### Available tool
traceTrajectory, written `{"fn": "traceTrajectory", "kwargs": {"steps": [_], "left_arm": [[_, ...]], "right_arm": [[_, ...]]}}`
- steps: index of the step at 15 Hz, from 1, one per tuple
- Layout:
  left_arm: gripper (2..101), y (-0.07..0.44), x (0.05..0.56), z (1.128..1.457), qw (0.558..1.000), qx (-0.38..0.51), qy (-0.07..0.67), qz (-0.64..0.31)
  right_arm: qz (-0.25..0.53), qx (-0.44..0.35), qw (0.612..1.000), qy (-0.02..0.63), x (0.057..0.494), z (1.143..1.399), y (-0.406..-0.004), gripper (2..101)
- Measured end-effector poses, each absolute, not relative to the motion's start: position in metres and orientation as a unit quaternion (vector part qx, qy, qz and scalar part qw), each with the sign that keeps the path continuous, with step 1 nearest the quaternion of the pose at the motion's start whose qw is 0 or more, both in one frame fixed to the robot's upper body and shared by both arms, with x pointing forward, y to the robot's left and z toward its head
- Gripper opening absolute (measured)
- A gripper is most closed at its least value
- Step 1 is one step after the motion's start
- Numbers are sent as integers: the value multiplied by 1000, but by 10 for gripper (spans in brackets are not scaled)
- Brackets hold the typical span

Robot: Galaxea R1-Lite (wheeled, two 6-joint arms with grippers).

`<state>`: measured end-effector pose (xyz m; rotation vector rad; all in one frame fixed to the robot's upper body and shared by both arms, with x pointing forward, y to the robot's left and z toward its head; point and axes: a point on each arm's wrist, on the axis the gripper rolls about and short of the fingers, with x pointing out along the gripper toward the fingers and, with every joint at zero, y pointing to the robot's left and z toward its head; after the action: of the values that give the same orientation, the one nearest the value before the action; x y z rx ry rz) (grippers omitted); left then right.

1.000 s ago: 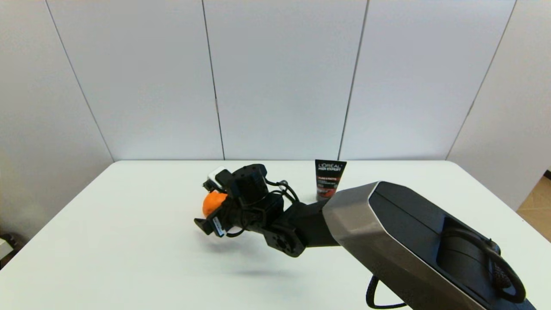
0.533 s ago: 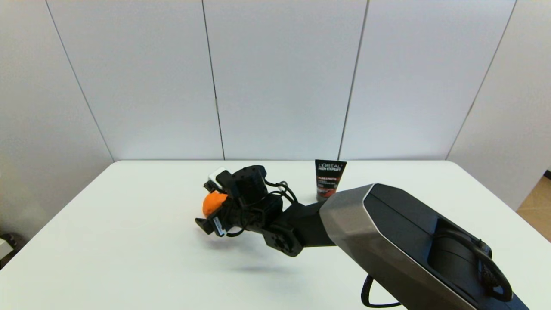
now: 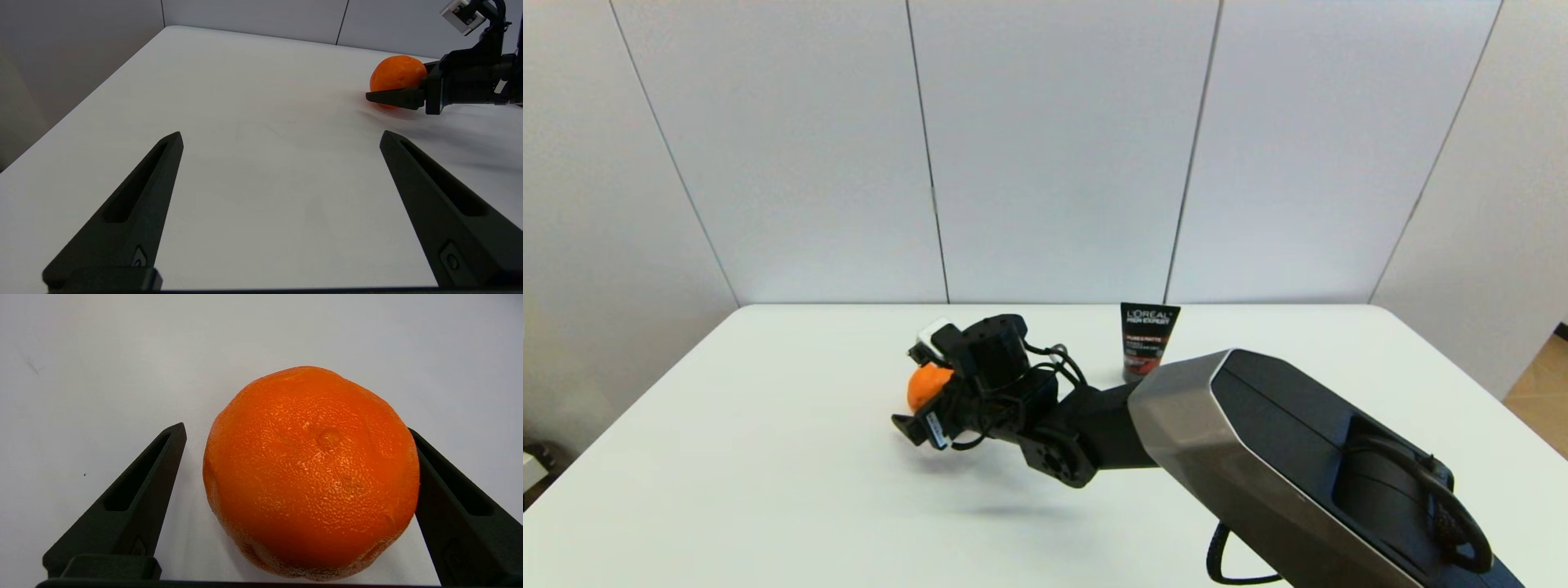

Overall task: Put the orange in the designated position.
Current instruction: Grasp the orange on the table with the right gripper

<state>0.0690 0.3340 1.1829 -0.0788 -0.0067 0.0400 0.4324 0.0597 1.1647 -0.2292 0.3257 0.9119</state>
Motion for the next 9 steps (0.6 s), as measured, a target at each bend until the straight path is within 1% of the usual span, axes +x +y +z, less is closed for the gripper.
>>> {"fn": "traceTrajectory", "kwargs": {"steps": [1, 2, 3, 4, 9], "left_arm": [[978, 334, 69, 1183, 999, -39, -3, 20], [978, 334, 69, 1183, 999, -39, -4, 20], [978, 334, 69, 1183, 999, -39, -3, 20], [978, 334, 69, 1183, 999, -40, -3, 20], [978, 334, 69, 1183, 999, -40, -3, 20]], "right_arm": [[443, -109, 876, 157, 432, 1164, 60, 937], [455, -106, 870, 158, 432, 1164, 60, 836], [469, -103, 863, 160, 432, 1164, 59, 760], [476, -102, 859, 162, 433, 1163, 58, 729], [475, -102, 859, 163, 434, 1163, 57, 711]]}}
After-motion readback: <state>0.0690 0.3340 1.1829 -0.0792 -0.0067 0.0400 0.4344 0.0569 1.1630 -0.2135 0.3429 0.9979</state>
